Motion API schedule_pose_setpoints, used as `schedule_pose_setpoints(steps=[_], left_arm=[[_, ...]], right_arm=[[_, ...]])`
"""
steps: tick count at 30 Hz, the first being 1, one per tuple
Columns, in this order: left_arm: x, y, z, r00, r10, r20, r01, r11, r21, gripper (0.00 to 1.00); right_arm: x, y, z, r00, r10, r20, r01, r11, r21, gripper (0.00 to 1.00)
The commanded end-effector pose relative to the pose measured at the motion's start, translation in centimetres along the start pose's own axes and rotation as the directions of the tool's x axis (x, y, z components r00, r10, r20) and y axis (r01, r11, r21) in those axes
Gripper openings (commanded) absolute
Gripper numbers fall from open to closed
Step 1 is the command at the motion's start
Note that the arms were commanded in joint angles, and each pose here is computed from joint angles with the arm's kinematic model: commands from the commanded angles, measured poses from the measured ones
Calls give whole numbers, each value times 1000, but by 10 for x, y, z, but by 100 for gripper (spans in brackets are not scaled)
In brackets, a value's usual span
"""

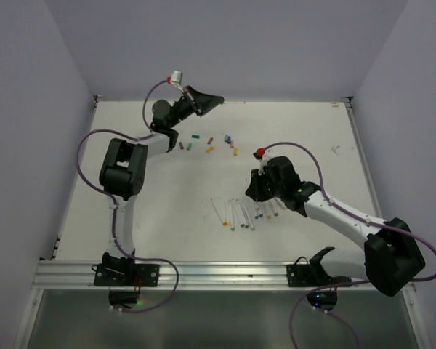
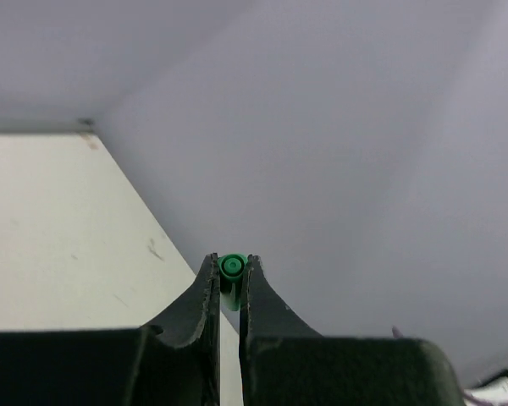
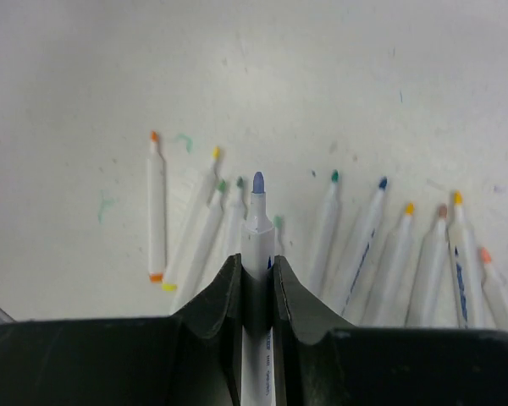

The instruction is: Open the pen caps

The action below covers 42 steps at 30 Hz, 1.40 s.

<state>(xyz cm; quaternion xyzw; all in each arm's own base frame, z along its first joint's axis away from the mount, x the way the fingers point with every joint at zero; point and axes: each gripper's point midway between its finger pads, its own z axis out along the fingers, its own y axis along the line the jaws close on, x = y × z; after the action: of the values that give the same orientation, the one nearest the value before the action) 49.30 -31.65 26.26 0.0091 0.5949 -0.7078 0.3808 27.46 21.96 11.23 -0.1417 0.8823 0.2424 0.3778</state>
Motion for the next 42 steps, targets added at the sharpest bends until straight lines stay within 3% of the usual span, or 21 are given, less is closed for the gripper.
schedule_pose_setpoints(steps=[1,5,7,8,9,11,12,15,22,26,32,35,36,39,42], left_arm=[[-59,24,-15,985,65,162,-49,993,-105,0],[-41,32,-18,992,120,49,-109,977,-185,0],[-22,70,-29,986,152,-71,-167,916,-366,0],[-3,85,-36,985,86,-151,-149,864,-481,0],[-2,103,-44,962,171,-214,-263,794,-548,0],[21,122,-56,946,130,-298,-298,716,-632,0],[25,134,-66,936,136,-325,-330,663,-672,0],[41,159,-83,924,96,-371,-353,591,-725,0],[52,190,-104,906,55,-420,-391,493,-777,0],[56,200,-104,893,40,-448,-412,473,-779,0],[62,217,-102,872,15,-489,-442,452,-775,0],[66,219,-99,871,18,-491,-442,464,-768,10],[65,218,-99,872,23,-490,-443,464,-767,18],[62,215,-95,872,40,-488,-448,470,-760,31],[57,209,-92,870,59,-489,-456,474,-754,38]], right_arm=[[32,-8,-11,993,32,-115,-27,999,42,0],[20,-26,-18,990,-62,-125,79,987,137,0],[11,-41,-22,984,-103,-144,133,967,218,0],[11,-46,-23,975,-144,-171,181,956,229,0],[10,-51,-20,967,-151,-203,200,947,252,0],[16,-54,-18,959,-150,-239,211,943,256,0],[22,-55,-14,957,-143,-251,207,946,251,0],[27,-54,-4,966,-109,-234,168,954,247,0],[38,-55,18,975,-31,-220,89,962,257,0],[47,-59,24,970,18,-244,54,957,285,0],[54,-63,26,971,35,-238,41,952,305,9],[56,-64,27,970,34,-242,43,950,309,12],[56,-64,26,971,33,-237,43,951,308,12],[55,-63,26,973,27,-227,45,952,304,18],[54,-61,27,973,21,-228,47,956,291,24]])
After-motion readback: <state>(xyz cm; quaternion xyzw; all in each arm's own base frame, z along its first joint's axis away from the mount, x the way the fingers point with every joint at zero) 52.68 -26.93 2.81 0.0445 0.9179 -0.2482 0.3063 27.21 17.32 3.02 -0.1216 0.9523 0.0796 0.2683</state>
